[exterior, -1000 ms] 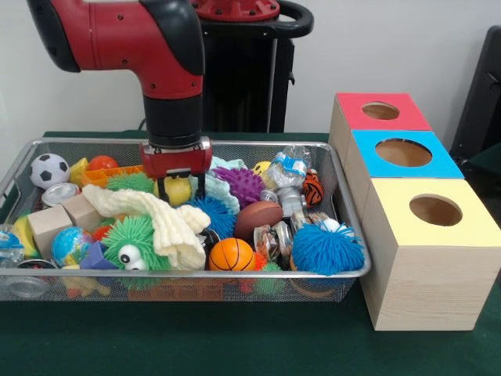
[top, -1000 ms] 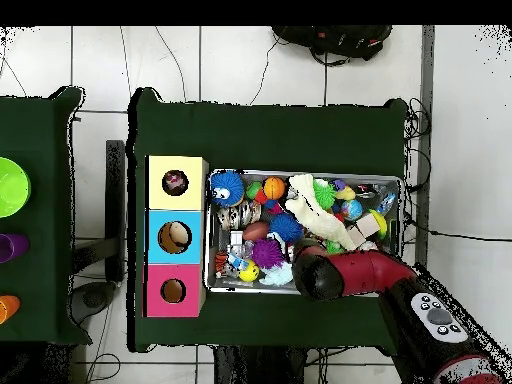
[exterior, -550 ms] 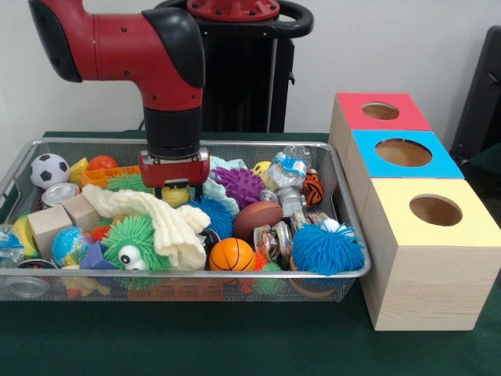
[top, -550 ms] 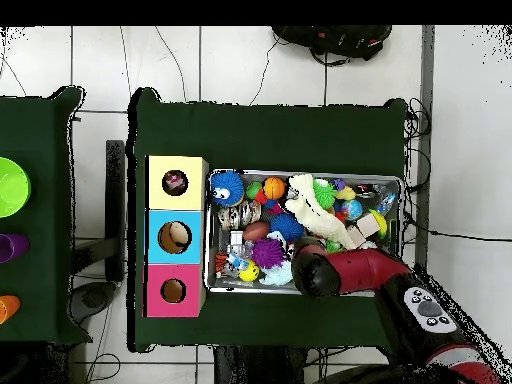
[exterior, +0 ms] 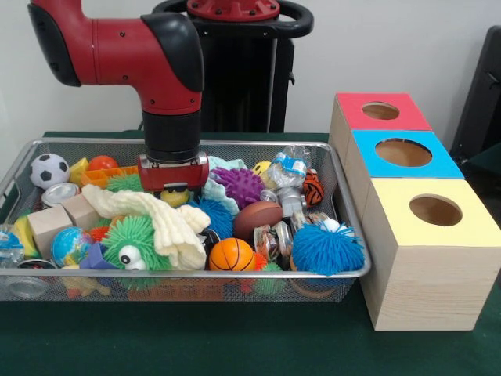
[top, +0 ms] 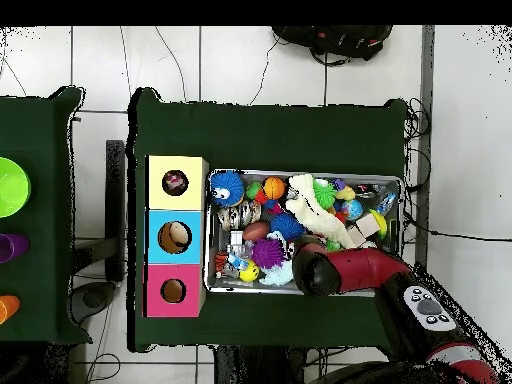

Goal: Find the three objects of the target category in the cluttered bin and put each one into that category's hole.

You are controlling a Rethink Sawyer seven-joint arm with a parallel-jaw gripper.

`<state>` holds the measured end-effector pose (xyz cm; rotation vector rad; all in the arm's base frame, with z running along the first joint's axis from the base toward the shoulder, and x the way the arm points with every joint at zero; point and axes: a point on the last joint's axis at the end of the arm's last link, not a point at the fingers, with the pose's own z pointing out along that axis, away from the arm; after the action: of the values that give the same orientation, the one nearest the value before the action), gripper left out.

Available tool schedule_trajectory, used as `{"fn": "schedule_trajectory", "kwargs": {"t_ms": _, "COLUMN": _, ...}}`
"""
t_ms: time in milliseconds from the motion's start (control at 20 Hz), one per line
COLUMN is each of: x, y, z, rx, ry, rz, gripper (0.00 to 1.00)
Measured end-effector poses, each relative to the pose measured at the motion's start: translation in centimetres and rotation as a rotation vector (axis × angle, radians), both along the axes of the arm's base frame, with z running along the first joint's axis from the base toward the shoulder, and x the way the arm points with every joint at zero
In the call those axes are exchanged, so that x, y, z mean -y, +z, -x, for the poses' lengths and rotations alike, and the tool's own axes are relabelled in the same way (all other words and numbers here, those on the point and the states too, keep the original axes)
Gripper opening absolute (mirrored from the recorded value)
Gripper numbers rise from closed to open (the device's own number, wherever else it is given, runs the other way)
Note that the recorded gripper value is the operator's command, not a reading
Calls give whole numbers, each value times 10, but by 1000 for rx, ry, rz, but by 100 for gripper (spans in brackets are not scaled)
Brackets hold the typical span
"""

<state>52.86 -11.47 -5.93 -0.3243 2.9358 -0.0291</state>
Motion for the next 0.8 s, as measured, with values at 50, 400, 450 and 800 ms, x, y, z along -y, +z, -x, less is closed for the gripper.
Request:
{"fn": "schedule_trajectory", "kwargs": {"t_ms": 50, "x": 1, "y": 0, "z": 0, "rx": 1, "ry": -1, "rz": 2, "gripper": 0}}
{"fn": "schedule_trajectory", "kwargs": {"t_ms": 400, "x": 8, "y": -1, "z": -2, "rx": 3, "ry": -7, "rz": 15, "gripper": 0}}
{"fn": "schedule_trajectory", "kwargs": {"t_ms": 450, "x": 8, "y": -1, "z": -2, "rx": 3, "ry": -7, "rz": 15, "gripper": 0}}
{"fn": "schedule_trajectory", "kwargs": {"t_ms": 800, "x": 8, "y": -1, "z": -2, "rx": 1, "ry": -13, "rz": 16, "gripper": 0}}
